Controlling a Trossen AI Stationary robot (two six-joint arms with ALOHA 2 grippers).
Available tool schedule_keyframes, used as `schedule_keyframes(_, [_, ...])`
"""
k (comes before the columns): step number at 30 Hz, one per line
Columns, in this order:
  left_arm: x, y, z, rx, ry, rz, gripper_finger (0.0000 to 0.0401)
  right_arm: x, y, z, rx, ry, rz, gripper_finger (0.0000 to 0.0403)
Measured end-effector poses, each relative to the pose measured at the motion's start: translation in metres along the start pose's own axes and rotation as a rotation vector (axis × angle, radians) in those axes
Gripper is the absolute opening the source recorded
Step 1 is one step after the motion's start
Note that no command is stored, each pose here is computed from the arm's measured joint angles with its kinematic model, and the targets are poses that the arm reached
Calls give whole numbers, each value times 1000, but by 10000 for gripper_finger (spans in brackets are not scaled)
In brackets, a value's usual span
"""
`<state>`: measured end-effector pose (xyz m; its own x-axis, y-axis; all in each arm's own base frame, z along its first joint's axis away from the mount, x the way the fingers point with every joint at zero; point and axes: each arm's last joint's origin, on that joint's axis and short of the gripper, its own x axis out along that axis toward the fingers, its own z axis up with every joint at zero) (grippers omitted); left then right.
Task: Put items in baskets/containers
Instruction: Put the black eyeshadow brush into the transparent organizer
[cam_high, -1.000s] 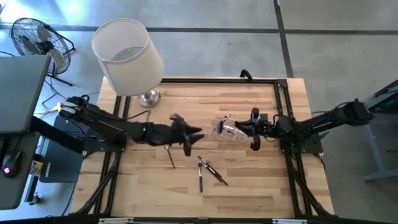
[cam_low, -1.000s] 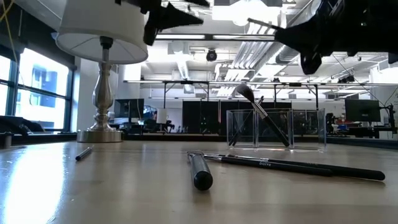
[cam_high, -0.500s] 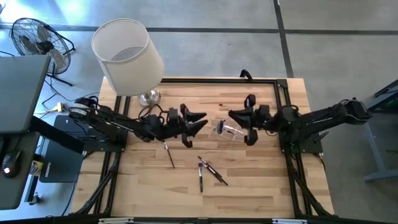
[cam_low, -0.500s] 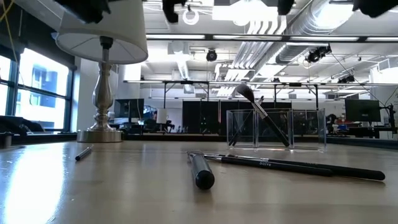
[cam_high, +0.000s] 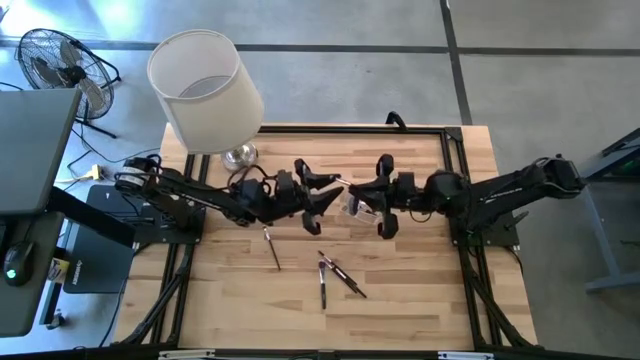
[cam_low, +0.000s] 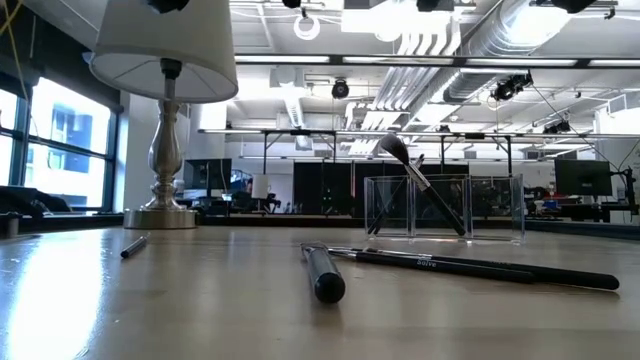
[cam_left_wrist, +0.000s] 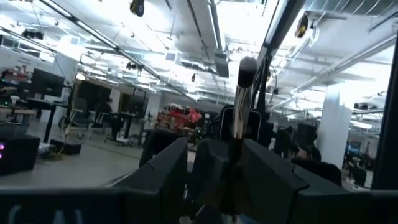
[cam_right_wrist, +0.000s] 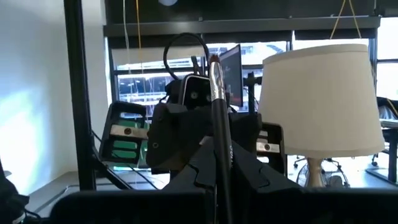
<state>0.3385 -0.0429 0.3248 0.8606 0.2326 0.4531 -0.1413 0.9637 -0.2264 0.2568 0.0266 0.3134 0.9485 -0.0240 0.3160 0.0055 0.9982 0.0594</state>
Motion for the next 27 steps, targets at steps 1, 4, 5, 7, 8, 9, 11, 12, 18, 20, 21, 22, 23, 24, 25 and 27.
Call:
schedule_keyframes(1, [0,0,0,1,2,0,152,0,0,0,0,-2,2,8])
schedule_keyframes(4, [0,0,1,-4,-11,-1,152,0,0,0,1,-2,5,8])
schedule_keyframes(5, [0,0,1,-6,-16,-1,152,0,0,0,0,-2,5,8])
schedule_keyframes(7, [0,0,2,-8,-20,-1,152,0,0,0,1,-2,5,8])
schedule_keyframes(8, [0,0,2,-8,-20,-1,152,0,0,0,1,-2,5,8])
schedule_keyframes(9, [0,0,2,-8,-22,-1,152,0,0,0,1,0,5,8])
schedule_keyframes(11, [0,0,2,-10,-25,-1,152,0,0,-1,0,7,5,8])
schedule_keyframes(12, [0,0,2,-10,-25,-1,152,0,0,-1,-1,12,5,8])
schedule_keyframes(18, [0,0,3,-14,-34,-4,152,0,0,-3,-4,32,-3,8])
schedule_keyframes(20, [0,0,5,-19,-47,-5,152,0,0,-4,-5,41,-11,8])
schedule_keyframes(21, [0,-1,5,-19,-49,-6,152,0,0,-5,-6,46,-13,8])
schedule_keyframes(22, [0,0,5,-20,-49,-6,152,0,0,-5,-6,50,-13,8])
schedule_keyframes(23, [0,-1,5,-20,-48,-6,152,0,0,-5,-7,53,-14,8])
schedule_keyframes(24, [0,-1,5,-20,-48,-7,152,0,0,-5,-7,54,-14,8])
schedule_keyframes(25, [0,-1,5,-20,-50,-6,152,0,0,-6,-7,54,-14,8])
schedule_keyframes(27, [0,0,5,-22,-54,-3,152,0,-1,-6,-7,55,-21,8])
